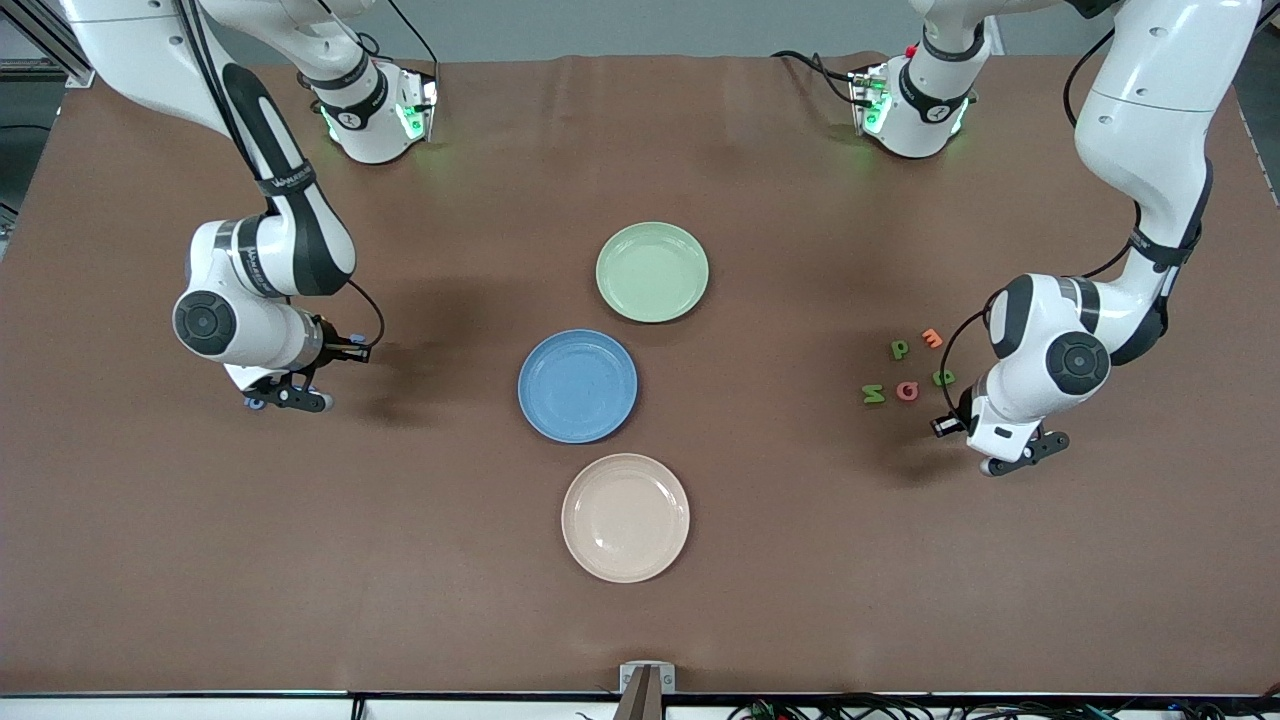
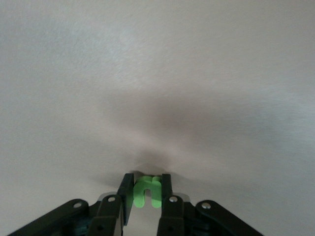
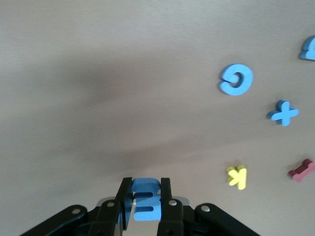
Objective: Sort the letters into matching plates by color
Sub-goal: 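Place the blue letter on the blue plate while the left gripper places green on green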
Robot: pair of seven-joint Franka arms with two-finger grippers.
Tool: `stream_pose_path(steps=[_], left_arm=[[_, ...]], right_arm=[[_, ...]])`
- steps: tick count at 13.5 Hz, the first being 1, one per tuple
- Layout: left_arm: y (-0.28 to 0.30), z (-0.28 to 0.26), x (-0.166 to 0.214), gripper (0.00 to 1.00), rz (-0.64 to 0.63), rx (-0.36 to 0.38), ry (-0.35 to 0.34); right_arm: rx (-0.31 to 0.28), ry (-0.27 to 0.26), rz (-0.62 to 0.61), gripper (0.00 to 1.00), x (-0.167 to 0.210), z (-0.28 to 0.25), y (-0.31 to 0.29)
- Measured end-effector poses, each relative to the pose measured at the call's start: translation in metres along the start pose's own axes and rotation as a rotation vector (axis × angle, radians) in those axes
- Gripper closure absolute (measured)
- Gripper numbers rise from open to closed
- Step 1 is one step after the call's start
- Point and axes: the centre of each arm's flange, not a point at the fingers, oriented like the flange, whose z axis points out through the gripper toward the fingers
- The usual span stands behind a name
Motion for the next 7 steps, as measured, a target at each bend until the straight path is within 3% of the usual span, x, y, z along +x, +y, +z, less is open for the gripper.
stream_pose_path(steps=[4, 7], left_arm=[[0.057, -0.036, -0.032, 0.74, -0.039, -0.015, -0.033], [0.117, -0.055, -0.072, 0.74, -0.083, -0.051, -0.051]], right_arm=[[0.004, 0.017, 0.041, 0.73, -0.020, -0.019, -0.072], [0.038, 0.050, 0.095, 0.73, -0.046, -0.038, -0.144]])
